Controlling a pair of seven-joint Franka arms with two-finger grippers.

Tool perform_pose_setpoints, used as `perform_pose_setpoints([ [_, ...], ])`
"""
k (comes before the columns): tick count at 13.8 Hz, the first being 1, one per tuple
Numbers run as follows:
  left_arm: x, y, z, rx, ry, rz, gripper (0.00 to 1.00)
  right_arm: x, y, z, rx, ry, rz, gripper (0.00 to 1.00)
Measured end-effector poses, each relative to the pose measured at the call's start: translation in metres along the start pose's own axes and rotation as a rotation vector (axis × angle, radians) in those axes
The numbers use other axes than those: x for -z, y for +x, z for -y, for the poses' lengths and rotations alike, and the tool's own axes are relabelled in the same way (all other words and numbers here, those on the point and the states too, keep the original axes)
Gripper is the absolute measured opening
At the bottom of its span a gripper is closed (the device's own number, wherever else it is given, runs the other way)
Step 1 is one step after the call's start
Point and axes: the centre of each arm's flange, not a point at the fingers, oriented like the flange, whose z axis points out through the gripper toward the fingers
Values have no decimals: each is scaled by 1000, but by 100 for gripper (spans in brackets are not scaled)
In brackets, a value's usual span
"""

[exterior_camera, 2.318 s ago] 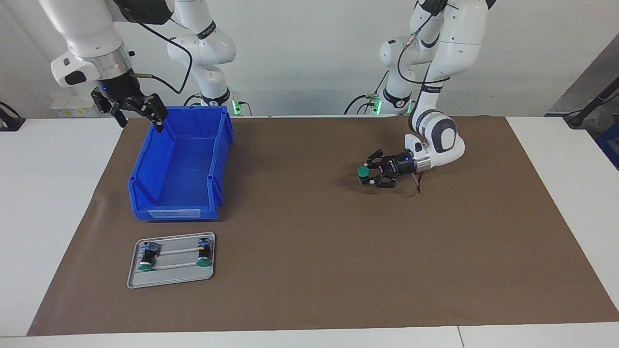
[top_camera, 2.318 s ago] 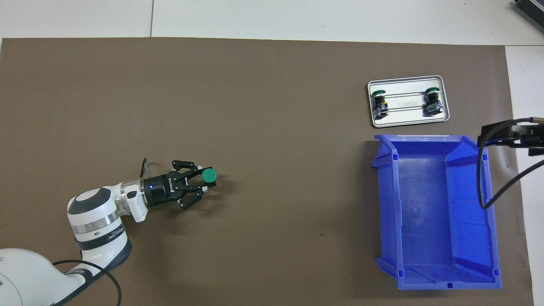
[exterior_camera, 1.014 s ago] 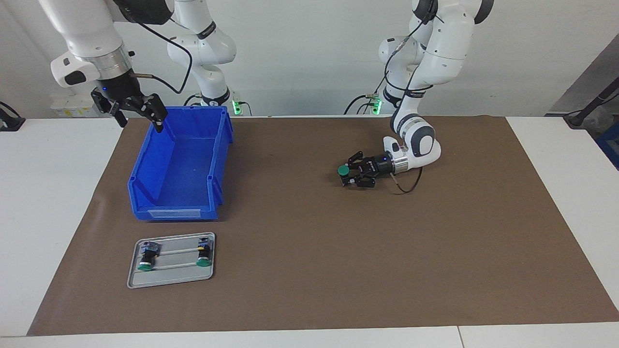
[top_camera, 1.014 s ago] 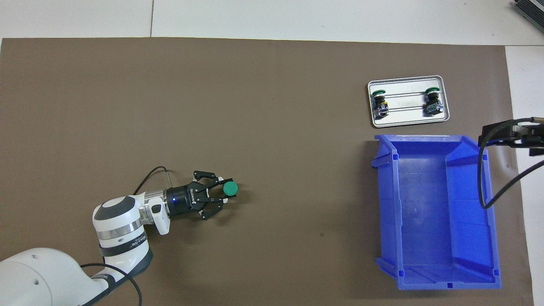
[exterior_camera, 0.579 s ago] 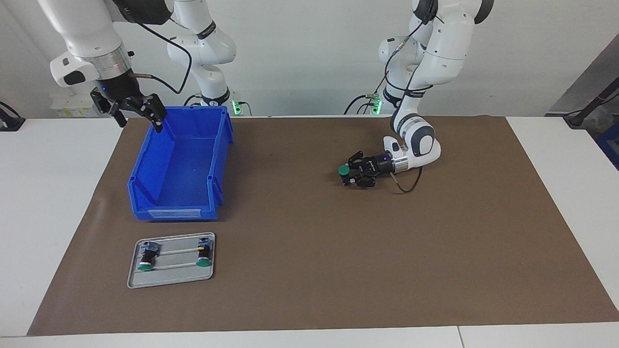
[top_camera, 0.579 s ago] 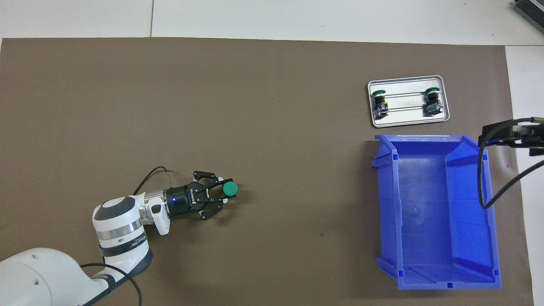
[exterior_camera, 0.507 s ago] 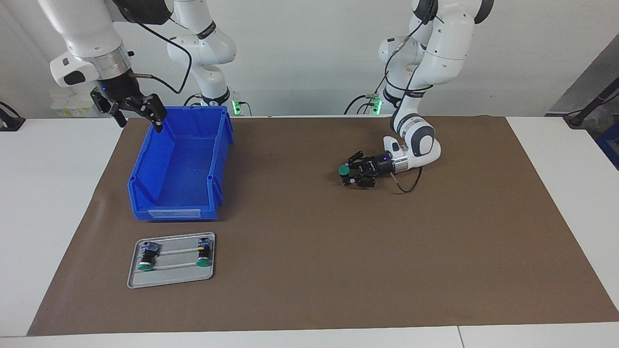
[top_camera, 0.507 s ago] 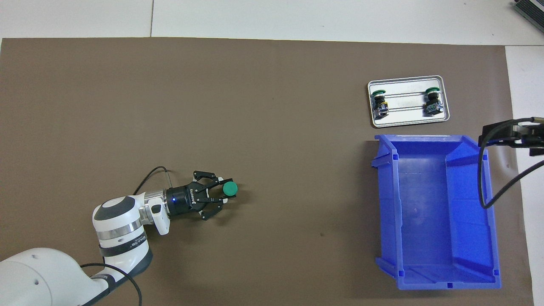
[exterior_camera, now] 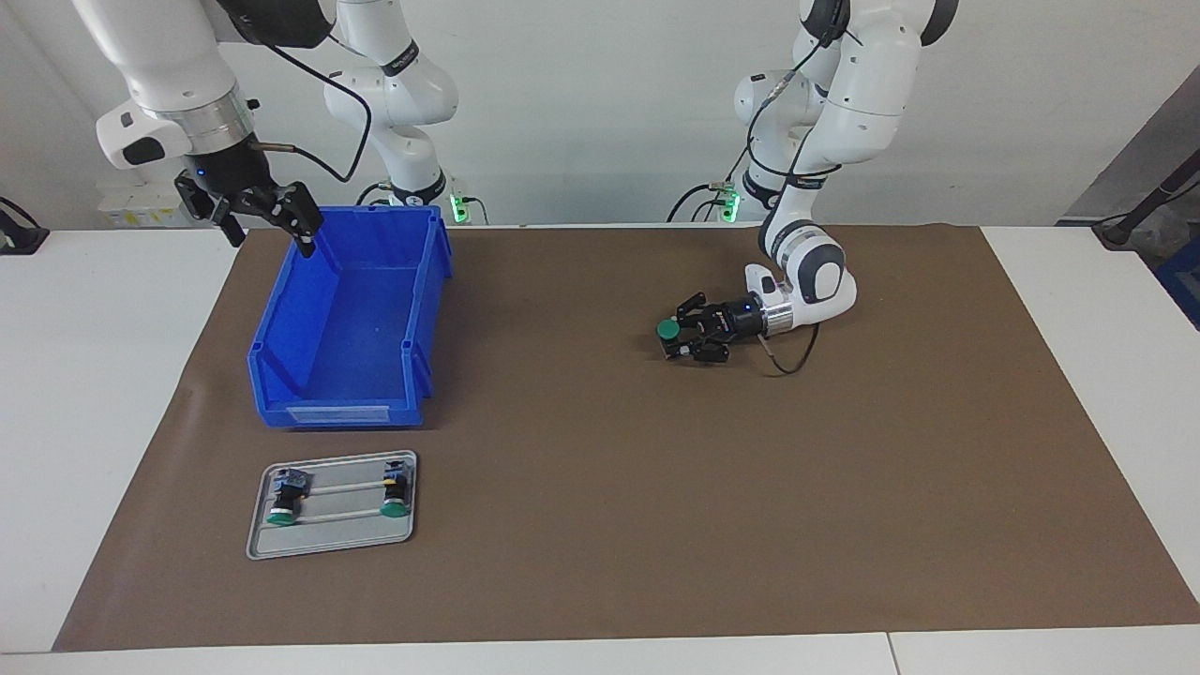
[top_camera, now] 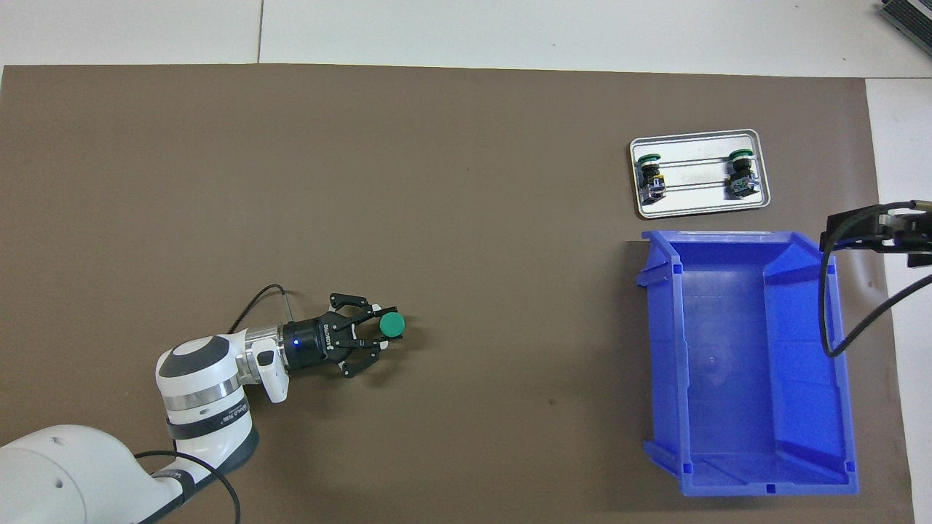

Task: Place and press button with both arms
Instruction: 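Set the green button on the table and open the left gripper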

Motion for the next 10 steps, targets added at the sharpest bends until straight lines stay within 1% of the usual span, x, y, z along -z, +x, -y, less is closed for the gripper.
perform_pose_setpoints([
  [5, 9, 1, 1, -14, -24, 16, 41, 0, 0, -1, -2, 0, 0, 100],
  [10, 14, 1, 1, -19, -26, 27, 41, 0, 1, -4, -7, 0, 0, 100],
])
